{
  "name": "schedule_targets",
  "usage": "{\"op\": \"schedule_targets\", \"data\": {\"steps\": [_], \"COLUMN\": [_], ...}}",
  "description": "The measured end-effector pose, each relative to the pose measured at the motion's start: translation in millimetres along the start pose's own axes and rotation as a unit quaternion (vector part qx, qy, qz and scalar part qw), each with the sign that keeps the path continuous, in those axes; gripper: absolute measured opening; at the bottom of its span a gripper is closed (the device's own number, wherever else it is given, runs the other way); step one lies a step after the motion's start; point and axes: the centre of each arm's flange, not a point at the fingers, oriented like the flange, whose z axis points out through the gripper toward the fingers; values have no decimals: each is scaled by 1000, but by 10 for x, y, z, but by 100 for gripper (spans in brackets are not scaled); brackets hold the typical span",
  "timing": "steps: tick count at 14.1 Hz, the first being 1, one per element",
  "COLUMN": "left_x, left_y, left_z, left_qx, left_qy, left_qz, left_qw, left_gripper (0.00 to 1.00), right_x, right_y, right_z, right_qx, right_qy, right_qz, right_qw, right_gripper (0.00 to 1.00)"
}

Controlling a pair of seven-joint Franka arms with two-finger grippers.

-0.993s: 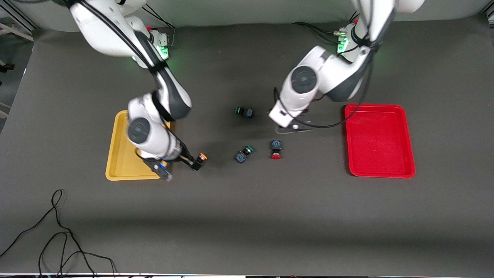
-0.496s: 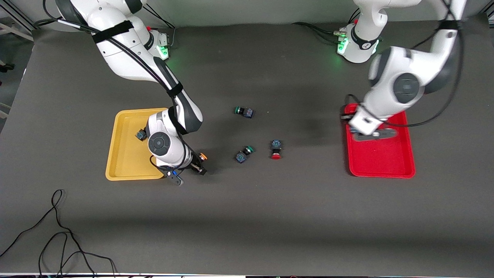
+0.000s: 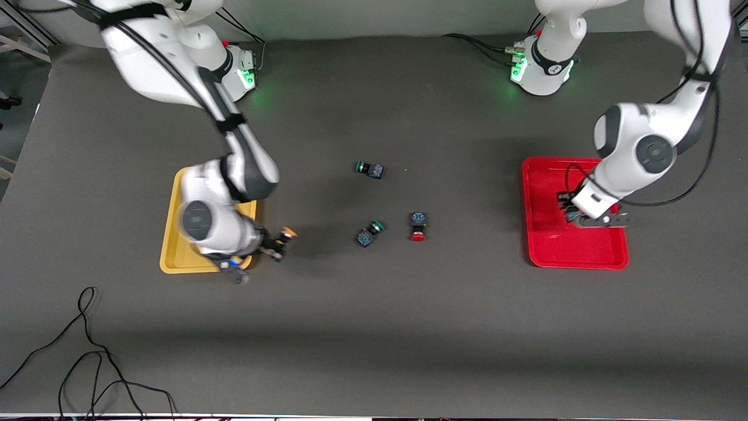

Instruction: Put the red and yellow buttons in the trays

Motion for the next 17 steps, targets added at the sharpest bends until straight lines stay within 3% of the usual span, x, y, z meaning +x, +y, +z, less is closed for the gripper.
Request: {"op": "schedule_targets", "data": {"steps": [2,4,7,9,12,15,17], "left_x": [21,68,155,180,124,-26,-110], "left_y": [29,25,0,38,602,1798,2590], "left_z": [206,142,-335,-859,-1452,-1538,-1456], "left_qx": [-6,-4,13,26,40,36,27], "left_qy": [-4,-7,-41,-46,-4,20,23], "left_qz": [4,4,3,0,-52,-86,-97], "left_qw": [1000,1000,999,999,998,995,995], "left_gripper": [47,67,99,100,100,100,100], "right_x": [429,687,681,624,558,346,68], "right_y": [562,929,970,952,899,857,920], "right_z": [-313,-291,137,378,219,-643,-1507], "right_qx": [-2,-9,-9,-6,0,27,59], "right_qy": [-2,-5,-16,-18,-20,-23,4], "right_qz": [-33,-48,-38,-34,-40,-57,-80], "right_qw": [999,999,999,999,999,998,995], "right_gripper": [33,33,33,38,67,97,100]}}
